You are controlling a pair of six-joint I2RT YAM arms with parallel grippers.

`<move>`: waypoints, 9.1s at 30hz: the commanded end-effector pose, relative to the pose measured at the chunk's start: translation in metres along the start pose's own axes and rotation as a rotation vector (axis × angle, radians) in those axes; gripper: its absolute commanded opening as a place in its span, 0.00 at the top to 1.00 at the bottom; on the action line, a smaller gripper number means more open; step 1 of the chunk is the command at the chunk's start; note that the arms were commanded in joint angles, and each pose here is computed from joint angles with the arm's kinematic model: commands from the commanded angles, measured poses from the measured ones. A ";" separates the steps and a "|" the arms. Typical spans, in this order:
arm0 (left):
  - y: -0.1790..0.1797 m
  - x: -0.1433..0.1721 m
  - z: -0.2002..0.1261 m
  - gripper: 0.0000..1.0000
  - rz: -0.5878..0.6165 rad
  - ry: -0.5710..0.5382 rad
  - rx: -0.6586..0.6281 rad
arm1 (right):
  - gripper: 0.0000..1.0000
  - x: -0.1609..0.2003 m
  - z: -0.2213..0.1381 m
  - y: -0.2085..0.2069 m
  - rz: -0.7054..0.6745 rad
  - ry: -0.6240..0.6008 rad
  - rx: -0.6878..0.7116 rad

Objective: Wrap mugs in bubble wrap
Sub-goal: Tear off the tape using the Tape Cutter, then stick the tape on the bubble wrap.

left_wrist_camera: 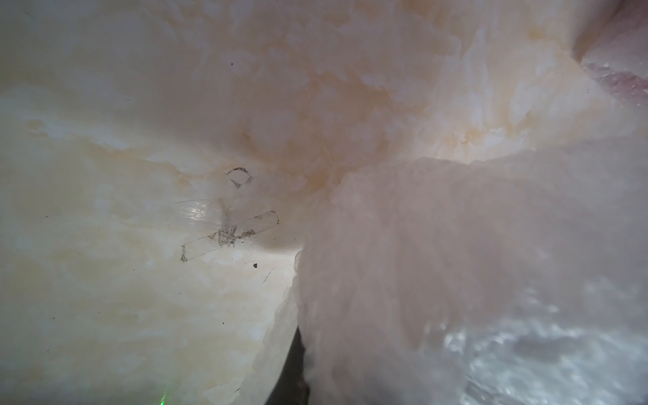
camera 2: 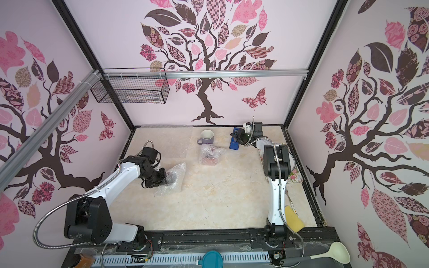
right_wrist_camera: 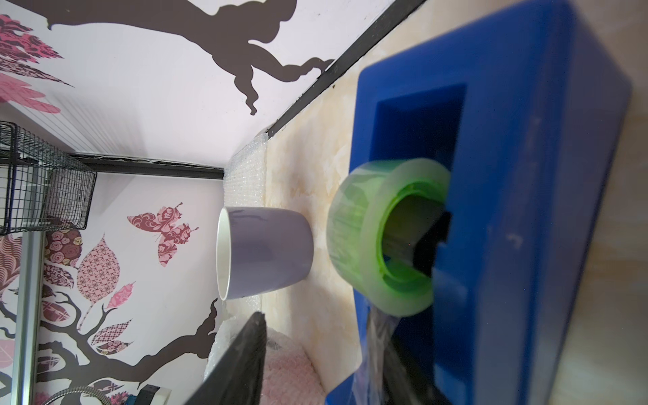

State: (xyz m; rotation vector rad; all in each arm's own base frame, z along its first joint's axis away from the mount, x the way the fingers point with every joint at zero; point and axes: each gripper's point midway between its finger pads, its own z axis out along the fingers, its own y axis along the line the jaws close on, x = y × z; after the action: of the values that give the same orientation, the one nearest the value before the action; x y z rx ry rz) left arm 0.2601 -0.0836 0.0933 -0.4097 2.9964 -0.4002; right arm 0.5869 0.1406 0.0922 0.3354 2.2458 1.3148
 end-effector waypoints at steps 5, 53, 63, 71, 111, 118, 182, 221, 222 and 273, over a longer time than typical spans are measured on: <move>-0.010 -0.012 -0.009 1.00 0.025 -0.039 0.036 | 0.63 0.027 0.009 -0.026 0.108 0.058 -0.024; -0.018 0.006 0.010 1.00 0.060 0.013 0.139 | 1.00 -0.034 -0.053 0.123 0.109 -0.021 -0.205; -0.022 0.002 0.013 1.00 0.069 0.018 0.154 | 1.00 0.032 -0.063 0.106 0.179 -0.031 -0.191; -0.021 0.005 0.014 1.00 0.067 0.027 0.156 | 1.00 0.074 -0.059 0.080 0.239 0.000 -0.164; -0.018 0.010 0.018 1.00 0.074 0.037 0.149 | 1.00 0.125 -0.005 -0.040 0.407 0.023 0.021; -0.016 0.012 0.017 1.00 0.074 0.040 0.144 | 1.00 0.128 -0.003 -0.075 0.531 -0.074 0.122; -0.036 0.032 0.036 1.00 0.086 0.013 0.193 | 1.00 0.342 -0.079 -0.160 1.202 -0.267 0.767; -0.065 0.012 0.050 1.00 0.131 -0.011 0.266 | 1.00 0.395 -0.099 -0.130 1.011 -0.191 0.983; -0.064 0.014 0.053 1.00 0.130 -0.009 0.268 | 1.00 0.397 -0.098 -0.129 0.996 -0.170 0.987; -0.093 0.010 0.033 1.00 0.144 -0.034 0.088 | 1.00 0.395 -0.014 0.185 0.496 0.525 -0.145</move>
State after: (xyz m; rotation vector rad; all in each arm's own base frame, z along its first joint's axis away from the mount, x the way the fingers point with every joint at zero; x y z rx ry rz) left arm 0.2571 -0.1678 0.0645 -0.1985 3.0299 -0.4290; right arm 0.2394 0.4001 0.1477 0.5464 2.5527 2.0201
